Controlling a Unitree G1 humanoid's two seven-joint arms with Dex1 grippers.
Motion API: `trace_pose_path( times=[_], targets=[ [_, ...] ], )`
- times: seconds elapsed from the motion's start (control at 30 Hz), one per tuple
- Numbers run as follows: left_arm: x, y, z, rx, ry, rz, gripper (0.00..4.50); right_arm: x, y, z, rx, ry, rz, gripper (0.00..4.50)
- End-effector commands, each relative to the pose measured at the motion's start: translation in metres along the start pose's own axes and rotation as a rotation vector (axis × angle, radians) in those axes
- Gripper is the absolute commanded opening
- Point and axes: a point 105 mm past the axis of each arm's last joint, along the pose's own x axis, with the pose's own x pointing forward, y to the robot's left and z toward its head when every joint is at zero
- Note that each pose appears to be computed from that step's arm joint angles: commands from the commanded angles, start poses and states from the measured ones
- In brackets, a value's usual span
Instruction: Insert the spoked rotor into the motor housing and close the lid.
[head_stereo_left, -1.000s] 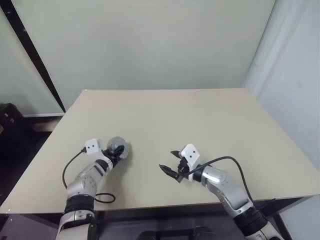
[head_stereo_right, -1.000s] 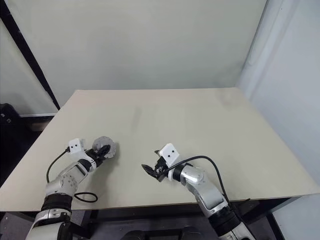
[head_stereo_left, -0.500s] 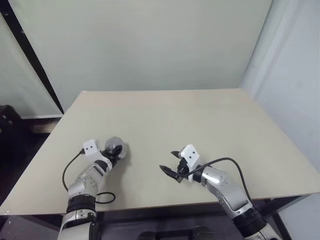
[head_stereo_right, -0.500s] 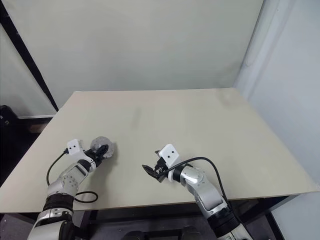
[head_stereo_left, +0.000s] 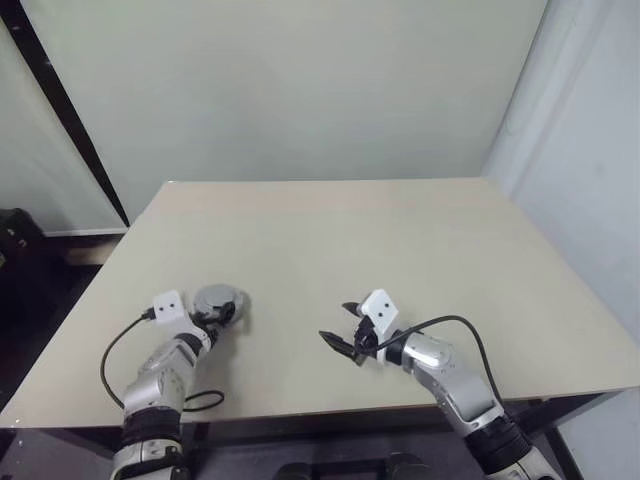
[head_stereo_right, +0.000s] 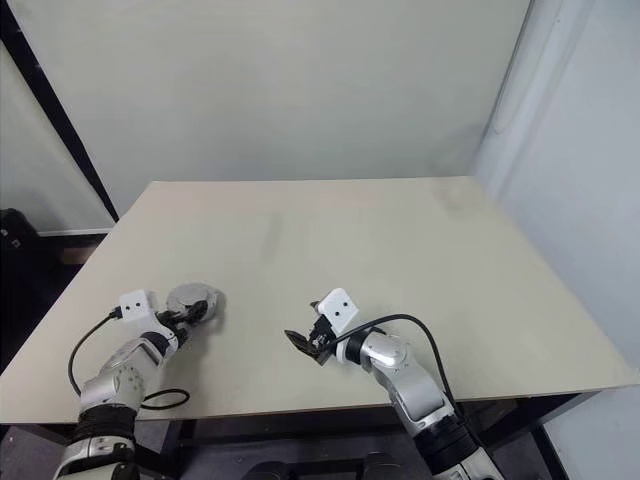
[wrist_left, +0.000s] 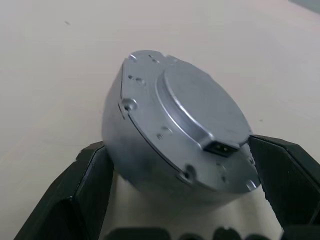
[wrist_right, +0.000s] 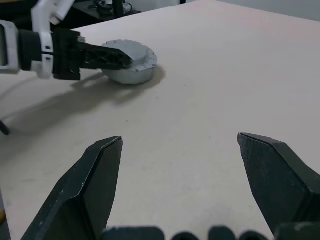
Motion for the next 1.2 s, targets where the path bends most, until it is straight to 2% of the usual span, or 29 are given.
trace_pose_path(
  times=[0.03,0.17,0.37,0.57,0.73,0.87,1.0,1.2],
  targets=[
    [-0.012,0.011,0.049,0.109,-0.176,0.073,4.44,-0.001,-0.006,0.011,-0.023,-0.036,-0.018,4.02],
    [-0.024,0.006,0.06,0.088,-0.226,0.045,4.44,-0.001,-0.01,0.009,-0.019,-0.032,-0.028,4.02],
    [-0.039,-0.026,0.057,0.121,-0.179,-0.147,4.44,-0.002,-0.018,0.005,-0.006,-0.029,-0.064,4.02],
    [-0.058,-0.083,0.066,0.293,-0.185,-0.446,4.44,-0.015,-0.044,0.012,0.104,-0.096,-0.185,4.02],
    [-0.073,-0.114,0.058,0.364,-0.152,-0.619,4.44,-0.038,-0.063,0.017,0.126,-0.121,-0.236,4.02],
    [-0.084,-0.132,0.039,0.382,-0.103,-0.707,4.44,-0.069,-0.078,0.012,0.101,-0.084,-0.288,4.02],
    [-0.093,-0.141,0.02,0.376,-0.058,-0.758,4.44,-0.089,-0.086,0.005,0.098,-0.048,-0.331,4.02],
    [-0.088,-0.147,0.013,0.371,-0.055,-0.77,4.44,-0.095,-0.087,0.003,0.113,-0.045,-0.369,4.02]
  ],
)
